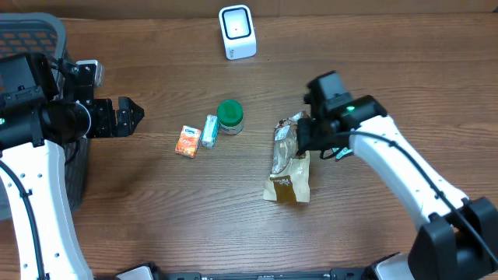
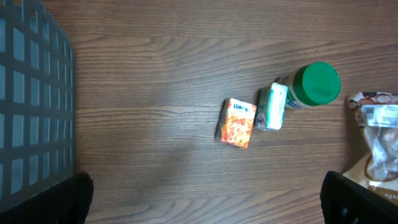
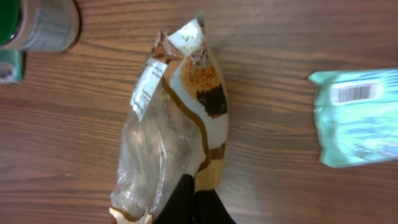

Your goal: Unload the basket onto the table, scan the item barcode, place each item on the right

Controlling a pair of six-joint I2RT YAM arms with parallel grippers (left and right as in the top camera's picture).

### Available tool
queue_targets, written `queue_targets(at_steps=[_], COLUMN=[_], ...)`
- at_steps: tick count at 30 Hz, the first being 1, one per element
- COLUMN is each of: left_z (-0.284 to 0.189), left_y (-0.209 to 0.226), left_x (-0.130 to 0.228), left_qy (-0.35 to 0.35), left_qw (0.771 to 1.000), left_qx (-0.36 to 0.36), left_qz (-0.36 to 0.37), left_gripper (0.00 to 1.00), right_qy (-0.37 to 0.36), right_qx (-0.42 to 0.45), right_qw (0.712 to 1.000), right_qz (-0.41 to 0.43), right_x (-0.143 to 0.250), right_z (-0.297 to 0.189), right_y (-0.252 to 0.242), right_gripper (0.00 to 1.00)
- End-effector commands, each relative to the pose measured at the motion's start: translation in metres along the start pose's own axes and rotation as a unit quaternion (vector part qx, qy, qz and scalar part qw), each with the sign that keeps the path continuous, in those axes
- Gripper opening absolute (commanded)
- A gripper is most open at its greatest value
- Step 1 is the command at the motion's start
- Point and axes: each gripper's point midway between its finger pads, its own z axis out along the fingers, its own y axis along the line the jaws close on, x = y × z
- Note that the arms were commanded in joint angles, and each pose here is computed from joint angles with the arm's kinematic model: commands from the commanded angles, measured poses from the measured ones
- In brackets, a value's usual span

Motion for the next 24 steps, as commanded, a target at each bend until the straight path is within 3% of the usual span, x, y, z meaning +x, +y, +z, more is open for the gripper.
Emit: queue_targets(at_steps=[1, 10, 13, 21, 24], left_z=[0.001, 0.001, 0.001, 0.001, 0.001], left_y=[0.002, 0.002, 0.002, 0.002, 0.002], left_x=[0.001, 0.001, 0.001, 0.001, 0.001], left_qy=[0.002, 0.002, 0.002, 0.002, 0.002], left_qw=[1.0, 1.0, 1.0, 1.0, 1.0], left_qx=[-0.002, -0.002, -0.002, -0.002, -0.002], left_qz=[0.005, 0.005, 0.005, 0.005, 0.005], left_gripper=[1.0, 1.0, 1.0, 1.0, 1.0], right_qy=[-0.032, 0.015, 0.039, 0.048, 0.054], right_qx=[0.101, 0.129, 0.103, 0.082, 0.071], right_qw=[0.994, 0.989, 0.991, 0.994, 0.996], right_qz=[-0.026, -0.074, -0.077, -0.057, -0.031], right_x=[-0.001, 0.028, 0.033, 0.028, 0.021], right_z=[-0.009, 0.033, 0.053, 0.072, 0.072], right_y=[-0.008, 0.026, 0.038, 0.038, 0.026], right_gripper=[0.04, 0.05, 0.16, 0.19, 0.3])
